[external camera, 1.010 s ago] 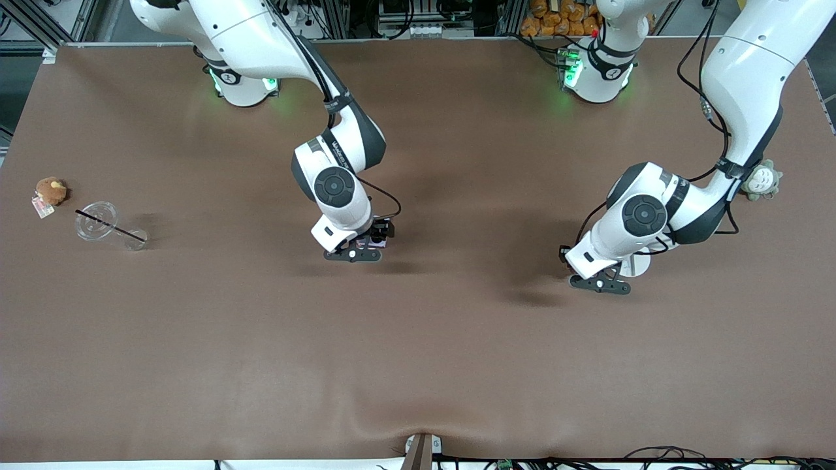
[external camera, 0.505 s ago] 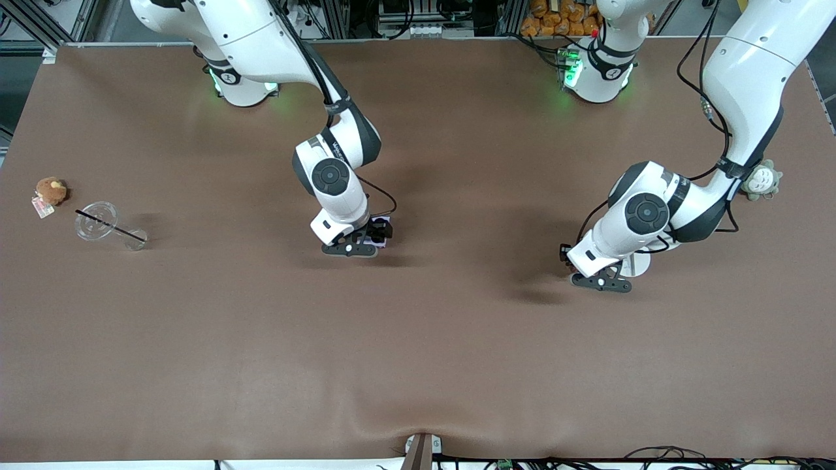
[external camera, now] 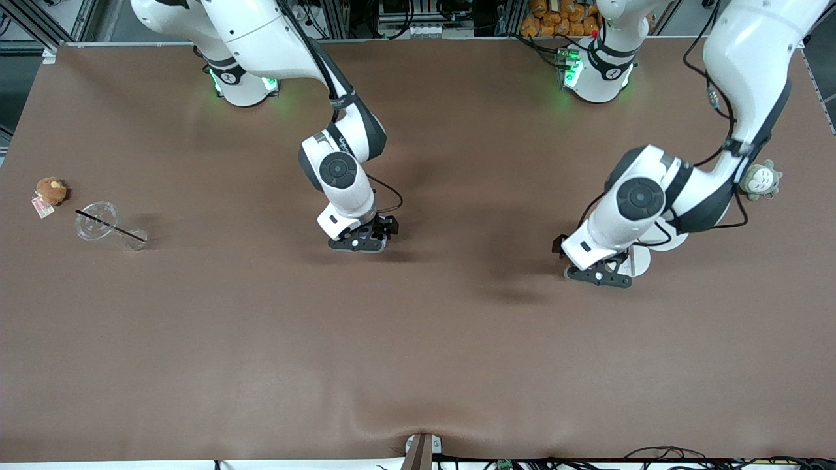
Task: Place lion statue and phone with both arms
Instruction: 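Set the lion by the white cup while the right gripper grasps the phone, then open the left gripper and withdraw while the right gripper carries the phone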
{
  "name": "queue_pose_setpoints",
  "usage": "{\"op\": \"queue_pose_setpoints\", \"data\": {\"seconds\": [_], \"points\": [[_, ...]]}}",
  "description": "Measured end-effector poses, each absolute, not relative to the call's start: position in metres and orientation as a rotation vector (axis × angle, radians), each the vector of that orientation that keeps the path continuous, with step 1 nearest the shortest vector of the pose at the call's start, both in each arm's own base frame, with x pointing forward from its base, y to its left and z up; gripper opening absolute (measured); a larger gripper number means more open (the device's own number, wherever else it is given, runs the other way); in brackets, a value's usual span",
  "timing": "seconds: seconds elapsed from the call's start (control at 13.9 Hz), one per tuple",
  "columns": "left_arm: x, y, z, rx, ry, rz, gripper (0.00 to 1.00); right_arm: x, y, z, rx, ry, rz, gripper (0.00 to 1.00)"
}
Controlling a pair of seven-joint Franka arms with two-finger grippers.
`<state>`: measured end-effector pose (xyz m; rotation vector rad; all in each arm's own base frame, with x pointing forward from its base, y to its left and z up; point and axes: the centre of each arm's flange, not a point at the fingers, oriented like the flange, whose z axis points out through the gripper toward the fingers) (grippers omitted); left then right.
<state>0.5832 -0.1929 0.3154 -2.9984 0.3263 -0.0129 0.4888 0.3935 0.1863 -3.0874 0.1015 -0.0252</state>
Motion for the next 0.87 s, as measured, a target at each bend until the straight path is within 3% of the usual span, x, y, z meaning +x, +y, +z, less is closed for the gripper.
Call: {"op": "queue_pose_setpoints", "data": {"seconds": [0.43, 0.72, 0.79, 0.87], "points": [[0.592, -0.219, 0.497, -2.891, 0.224, -0.073, 1.00, 0.482, 0.395, 0.178, -3.089, 0.091, -0.033, 1.00], [0.598, -0.205, 0.548, -2.910, 0.151, -0.098, 1.00, 0.476, 0.396, 0.164, -3.084, 0.074, -0.069, 1.00], [0.598, -0.204, 0.558, -2.914, 0.141, -0.107, 1.00, 0.477, 0.396, 0.164, -3.079, 0.074, -0.082, 0.92], [0.598, -0.203, 0.565, -2.918, 0.133, -0.113, 1.00, 0.477, 0.396, 0.165, -3.078, 0.073, -0.084, 0.92]]}}
